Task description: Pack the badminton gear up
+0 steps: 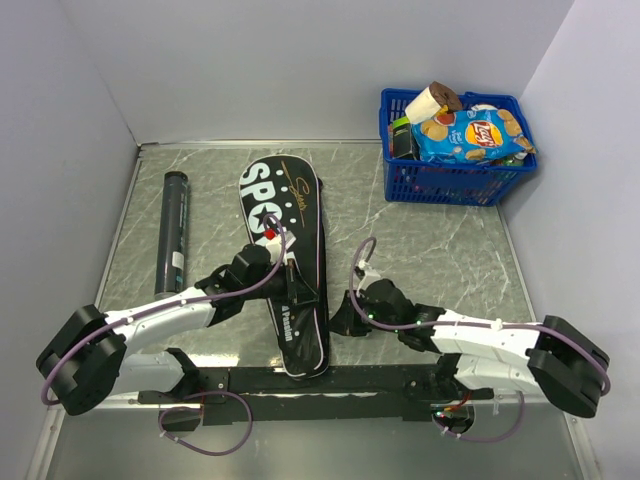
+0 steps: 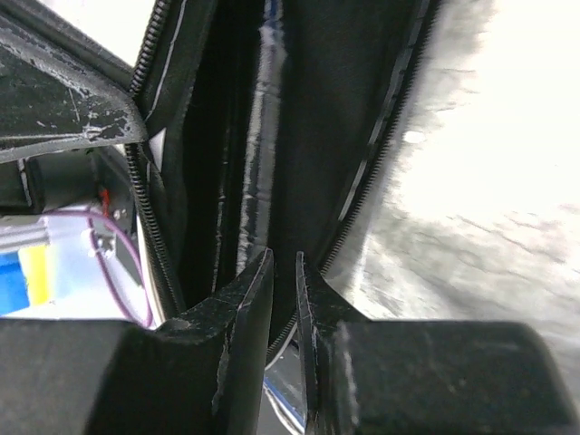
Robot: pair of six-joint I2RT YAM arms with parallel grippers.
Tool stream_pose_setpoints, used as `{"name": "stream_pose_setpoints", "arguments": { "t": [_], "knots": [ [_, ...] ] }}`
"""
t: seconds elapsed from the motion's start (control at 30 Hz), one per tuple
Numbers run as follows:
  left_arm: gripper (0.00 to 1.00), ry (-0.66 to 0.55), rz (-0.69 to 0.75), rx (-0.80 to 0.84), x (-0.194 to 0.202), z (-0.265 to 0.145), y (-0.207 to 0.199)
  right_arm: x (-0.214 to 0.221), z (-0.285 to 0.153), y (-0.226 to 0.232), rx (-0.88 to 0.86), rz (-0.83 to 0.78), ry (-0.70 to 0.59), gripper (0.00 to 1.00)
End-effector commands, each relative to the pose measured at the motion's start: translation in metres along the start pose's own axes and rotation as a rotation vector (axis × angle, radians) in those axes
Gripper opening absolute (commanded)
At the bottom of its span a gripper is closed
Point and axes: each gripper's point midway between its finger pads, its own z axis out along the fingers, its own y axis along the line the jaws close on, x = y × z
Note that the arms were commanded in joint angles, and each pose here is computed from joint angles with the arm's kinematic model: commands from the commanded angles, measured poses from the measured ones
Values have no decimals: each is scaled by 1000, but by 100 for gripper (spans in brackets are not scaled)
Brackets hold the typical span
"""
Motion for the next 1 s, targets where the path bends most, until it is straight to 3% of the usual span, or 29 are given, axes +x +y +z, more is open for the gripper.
{"name": "stream_pose_setpoints", "arguments": {
  "t": [0.0, 0.33, 0.5, 0.63, 0.87, 0.97],
  "knots": [
    [1, -36, 59, 123, -17, -2, -36, -1, 8, 27, -124, -4, 19, 24],
    [1, -29, 63, 131, -15, -3, -38, 33, 36, 70, -294, -28, 173, 25],
    [1, -28, 72, 136, -14, -6, -39, 36, 39, 73, -293, -27, 176, 25],
    [1, -27, 82, 117, -13, -7, -35, 27, 34, 44, -126, -58, 139, 27],
    [1, 6, 109, 36, 0, -5, -16, -36, -3, -17, 235, -104, -47, 51],
    [1, 32, 119, 0, 9, -2, -8, -68, -19, -30, 303, -121, -124, 56]
  ]
}}
